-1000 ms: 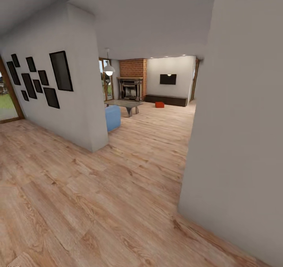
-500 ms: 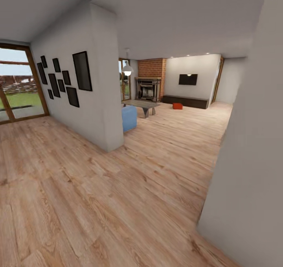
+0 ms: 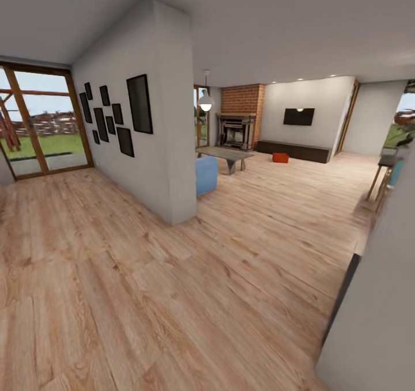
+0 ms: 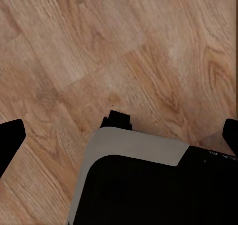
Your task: Move the two storage containers from the living room to the garage. In the garage, place one container on the floor and stack the other container on top of it (either order is fine).
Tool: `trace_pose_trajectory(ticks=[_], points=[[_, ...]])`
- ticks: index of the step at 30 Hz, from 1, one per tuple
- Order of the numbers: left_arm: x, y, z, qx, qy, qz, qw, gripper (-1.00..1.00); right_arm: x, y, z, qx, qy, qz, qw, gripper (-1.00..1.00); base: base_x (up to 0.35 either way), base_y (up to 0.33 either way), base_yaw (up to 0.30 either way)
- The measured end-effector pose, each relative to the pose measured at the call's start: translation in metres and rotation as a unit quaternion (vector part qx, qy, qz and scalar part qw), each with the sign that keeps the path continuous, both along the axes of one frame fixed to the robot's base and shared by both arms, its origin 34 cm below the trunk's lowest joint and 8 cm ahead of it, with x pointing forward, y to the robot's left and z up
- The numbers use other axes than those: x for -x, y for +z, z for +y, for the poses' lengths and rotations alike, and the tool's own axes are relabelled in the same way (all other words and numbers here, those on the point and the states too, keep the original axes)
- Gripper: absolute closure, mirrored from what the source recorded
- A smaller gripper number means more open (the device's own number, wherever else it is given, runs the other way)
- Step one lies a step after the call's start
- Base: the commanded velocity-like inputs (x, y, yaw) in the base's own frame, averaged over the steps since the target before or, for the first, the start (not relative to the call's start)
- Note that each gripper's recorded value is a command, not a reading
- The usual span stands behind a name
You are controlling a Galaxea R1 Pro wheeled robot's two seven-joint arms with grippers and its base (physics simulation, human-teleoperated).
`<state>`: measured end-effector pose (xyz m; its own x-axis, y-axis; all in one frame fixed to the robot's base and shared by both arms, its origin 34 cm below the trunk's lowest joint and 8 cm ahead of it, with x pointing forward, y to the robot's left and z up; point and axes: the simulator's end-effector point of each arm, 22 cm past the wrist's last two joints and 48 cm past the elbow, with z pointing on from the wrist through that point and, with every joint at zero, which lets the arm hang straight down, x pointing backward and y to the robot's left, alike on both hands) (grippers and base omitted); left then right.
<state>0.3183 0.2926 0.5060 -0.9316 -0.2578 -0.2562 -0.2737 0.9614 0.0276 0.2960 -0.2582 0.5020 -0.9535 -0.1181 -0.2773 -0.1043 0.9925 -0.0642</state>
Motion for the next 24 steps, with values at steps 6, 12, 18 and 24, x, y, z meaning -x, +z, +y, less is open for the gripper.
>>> trace_pose_trajectory(ticks=[6,12,18,24], points=[[0.0,0.0,-0.0002,0.0,0.0,0.0,1.0,-1.0,-0.0011,0.0004,0.0009,0.001,0.0,-0.003,1.0,-1.0,0.322,0.0,0.003],[0.0,0.0,-0.0002,0.0,0.0,0.0,1.0,-1.0,-0.0011,0.0003,0.0006,0.001,0.002,-0.003,1.0,-1.0,0.322,0.0,0.0],[0.0,0.0,-0.0002,0.0,0.0,0.0,1.0,-1.0,-0.0013,0.0004,-0.0009,0.002,0.0,-0.003,1.0,-1.0,0.322,0.0,0.0],[-0.0001,0.0,-0.0002,0.0,0.0,0.0,1.0,-1.0,-0.0007,0.0003,0.0037,-0.001,-0.001,-0.002,1.0,-1.0,0.322,0.0,0.0]])
